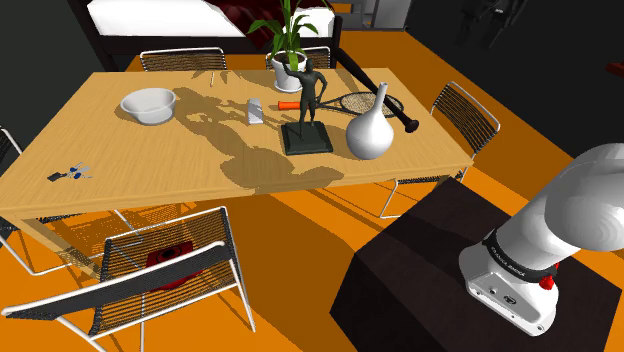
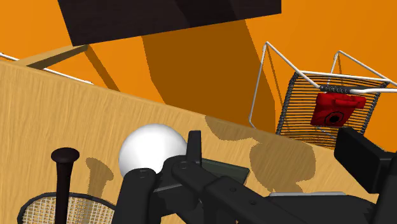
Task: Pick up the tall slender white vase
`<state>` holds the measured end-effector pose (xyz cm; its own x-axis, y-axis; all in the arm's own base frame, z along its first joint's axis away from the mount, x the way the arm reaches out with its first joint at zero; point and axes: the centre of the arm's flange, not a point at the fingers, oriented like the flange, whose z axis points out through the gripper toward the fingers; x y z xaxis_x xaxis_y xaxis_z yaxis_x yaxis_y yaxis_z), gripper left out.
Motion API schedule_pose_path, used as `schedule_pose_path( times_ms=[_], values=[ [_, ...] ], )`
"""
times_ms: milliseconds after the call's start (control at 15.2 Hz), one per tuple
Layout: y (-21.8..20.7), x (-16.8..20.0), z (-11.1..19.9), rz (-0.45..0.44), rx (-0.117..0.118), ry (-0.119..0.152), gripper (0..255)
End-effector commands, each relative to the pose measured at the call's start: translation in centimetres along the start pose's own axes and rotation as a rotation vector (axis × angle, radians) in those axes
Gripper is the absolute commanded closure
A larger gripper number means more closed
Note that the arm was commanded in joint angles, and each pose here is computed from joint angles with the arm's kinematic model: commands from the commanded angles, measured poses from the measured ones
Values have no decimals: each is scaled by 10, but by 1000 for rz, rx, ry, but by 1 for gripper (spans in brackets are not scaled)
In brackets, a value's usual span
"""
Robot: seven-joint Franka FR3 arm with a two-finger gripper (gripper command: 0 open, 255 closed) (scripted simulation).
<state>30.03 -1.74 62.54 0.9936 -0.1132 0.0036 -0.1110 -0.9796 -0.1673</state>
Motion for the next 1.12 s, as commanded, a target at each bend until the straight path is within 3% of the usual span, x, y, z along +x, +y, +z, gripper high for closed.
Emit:
schedule_pose_path(
  times_ms=[0, 1056],
  values=[
    [0, 0, 0, 0, 0, 0, 0],
    [61, 155, 114, 38, -102, 39, 0]
  ],
)
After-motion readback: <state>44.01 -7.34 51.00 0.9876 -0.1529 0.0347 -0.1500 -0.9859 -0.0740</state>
